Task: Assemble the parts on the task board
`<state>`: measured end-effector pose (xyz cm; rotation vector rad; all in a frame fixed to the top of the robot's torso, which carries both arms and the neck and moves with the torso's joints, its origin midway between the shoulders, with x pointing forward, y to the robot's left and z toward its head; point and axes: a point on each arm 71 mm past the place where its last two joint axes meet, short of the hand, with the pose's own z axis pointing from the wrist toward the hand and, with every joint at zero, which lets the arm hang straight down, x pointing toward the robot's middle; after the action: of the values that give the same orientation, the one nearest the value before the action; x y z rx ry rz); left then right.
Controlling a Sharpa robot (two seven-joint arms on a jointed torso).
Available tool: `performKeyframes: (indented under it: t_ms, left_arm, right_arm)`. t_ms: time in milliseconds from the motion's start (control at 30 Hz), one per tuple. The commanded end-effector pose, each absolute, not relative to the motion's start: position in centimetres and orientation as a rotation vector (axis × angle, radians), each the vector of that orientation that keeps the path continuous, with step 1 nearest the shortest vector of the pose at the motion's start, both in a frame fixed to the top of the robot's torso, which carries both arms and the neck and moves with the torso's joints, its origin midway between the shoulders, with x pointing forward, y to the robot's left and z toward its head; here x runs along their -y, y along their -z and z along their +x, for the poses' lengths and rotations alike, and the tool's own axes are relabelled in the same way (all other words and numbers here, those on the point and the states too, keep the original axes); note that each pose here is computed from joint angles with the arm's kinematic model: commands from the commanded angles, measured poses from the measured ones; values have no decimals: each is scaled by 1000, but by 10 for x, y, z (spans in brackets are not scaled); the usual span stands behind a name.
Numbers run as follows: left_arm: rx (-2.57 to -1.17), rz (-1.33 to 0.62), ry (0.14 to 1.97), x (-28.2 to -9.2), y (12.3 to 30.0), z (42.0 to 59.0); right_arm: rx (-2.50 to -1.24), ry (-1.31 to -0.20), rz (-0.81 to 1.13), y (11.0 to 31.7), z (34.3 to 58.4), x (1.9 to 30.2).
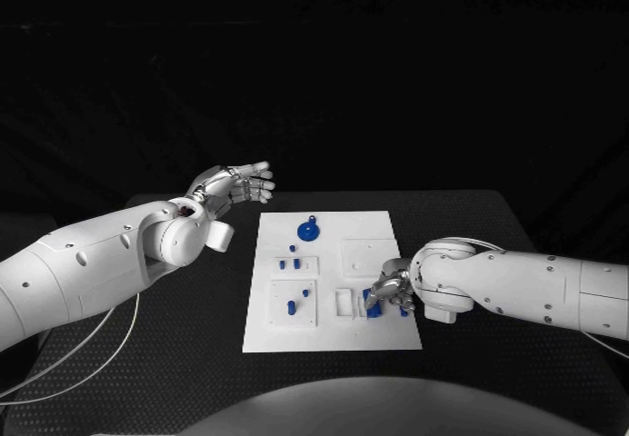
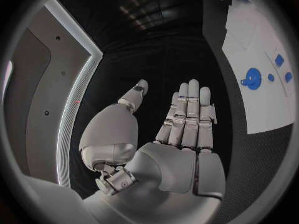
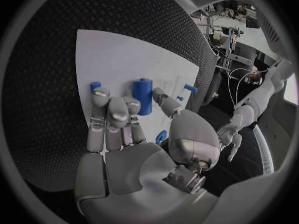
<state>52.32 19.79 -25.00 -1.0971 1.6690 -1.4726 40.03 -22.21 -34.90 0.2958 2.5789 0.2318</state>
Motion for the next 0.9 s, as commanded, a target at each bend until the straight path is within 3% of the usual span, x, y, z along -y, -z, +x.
performKeyframes:
  t_ms: [33, 700, 900]
  left_arm:
    - [-1671, -1088, 1500, -195, 249, 523]
    - [-1679, -1088, 1499, -194, 249, 522]
    - [-1682, -1089, 1495, -195, 249, 522]
  right_arm:
    - [-2559, -229, 295, 350, 400, 220]
    - [-2540, -262, 331, 344, 392, 220]
    - [-2521, -282, 325, 333, 392, 219]
